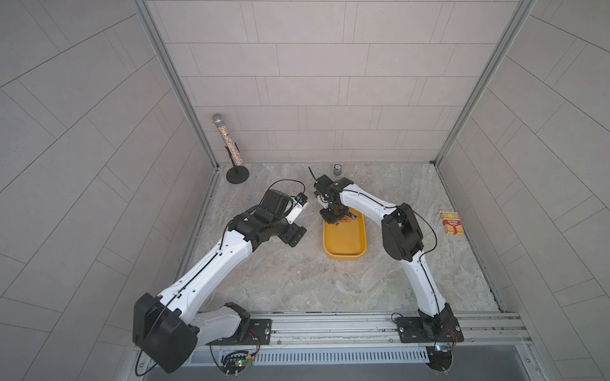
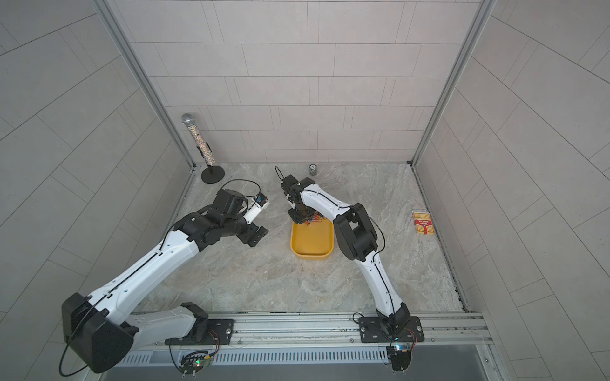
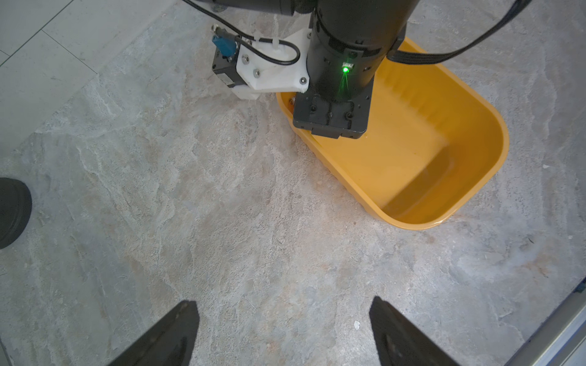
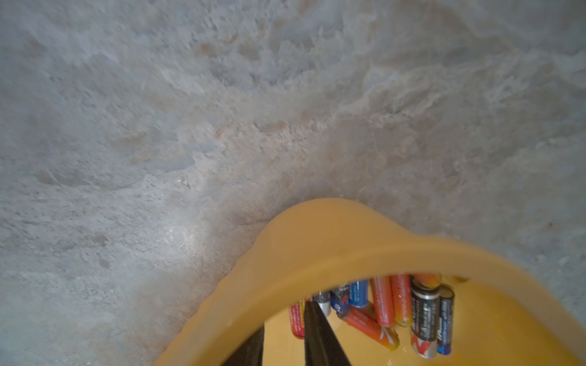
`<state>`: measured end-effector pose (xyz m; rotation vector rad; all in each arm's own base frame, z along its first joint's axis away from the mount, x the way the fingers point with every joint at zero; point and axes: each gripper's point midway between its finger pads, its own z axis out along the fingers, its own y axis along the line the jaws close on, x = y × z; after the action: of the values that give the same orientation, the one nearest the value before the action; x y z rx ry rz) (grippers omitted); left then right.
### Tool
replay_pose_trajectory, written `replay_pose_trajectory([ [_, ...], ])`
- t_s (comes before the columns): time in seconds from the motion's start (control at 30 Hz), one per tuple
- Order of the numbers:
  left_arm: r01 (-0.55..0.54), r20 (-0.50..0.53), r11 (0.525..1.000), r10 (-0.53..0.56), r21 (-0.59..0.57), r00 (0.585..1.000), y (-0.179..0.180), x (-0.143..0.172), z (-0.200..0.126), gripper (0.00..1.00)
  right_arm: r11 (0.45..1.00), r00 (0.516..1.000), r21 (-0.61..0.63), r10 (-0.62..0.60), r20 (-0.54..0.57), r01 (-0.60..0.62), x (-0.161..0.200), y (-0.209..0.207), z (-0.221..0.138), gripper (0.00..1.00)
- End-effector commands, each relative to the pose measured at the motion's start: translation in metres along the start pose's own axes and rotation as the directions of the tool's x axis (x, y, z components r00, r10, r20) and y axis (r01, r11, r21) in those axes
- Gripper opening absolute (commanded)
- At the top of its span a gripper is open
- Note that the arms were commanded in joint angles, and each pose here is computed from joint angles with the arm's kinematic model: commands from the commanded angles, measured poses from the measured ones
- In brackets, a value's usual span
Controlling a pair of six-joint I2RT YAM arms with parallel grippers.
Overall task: Take the batteries out of the storage box
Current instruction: Pick up the battery from the storage box.
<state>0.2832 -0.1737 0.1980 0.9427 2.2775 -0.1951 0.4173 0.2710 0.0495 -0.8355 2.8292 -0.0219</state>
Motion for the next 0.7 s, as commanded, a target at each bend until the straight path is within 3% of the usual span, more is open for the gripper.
replay_pose_trajectory([
  [0.0,-0.013,0.006,1.0,0.013,-0.013,1.0,0.002,0.0,-0.002,0.93,1.0,0.999,0.026,0.007,-0.04,-0.006,0.007,-0.005,0.014,0.28],
  [0.27,-0.012,-0.002,1.0,0.012,-0.019,1.0,0.003,0.001,-0.001,0.94,1.0,0.999,0.015,0.005,-0.05,-0.005,0.007,-0.002,0.024,0.29],
  [0.5,-0.011,-0.005,1.0,0.01,-0.018,1.0,0.003,0.002,0.0,0.94,1.0,0.999,0.006,0.01,-0.05,-0.01,0.008,0.0,0.021,0.11],
  [0.67,-0.011,-0.007,1.0,0.01,-0.023,1.0,0.004,0.002,0.0,0.94,1.0,1.0,0.003,0.018,-0.022,-0.018,0.003,-0.001,-0.007,0.05],
])
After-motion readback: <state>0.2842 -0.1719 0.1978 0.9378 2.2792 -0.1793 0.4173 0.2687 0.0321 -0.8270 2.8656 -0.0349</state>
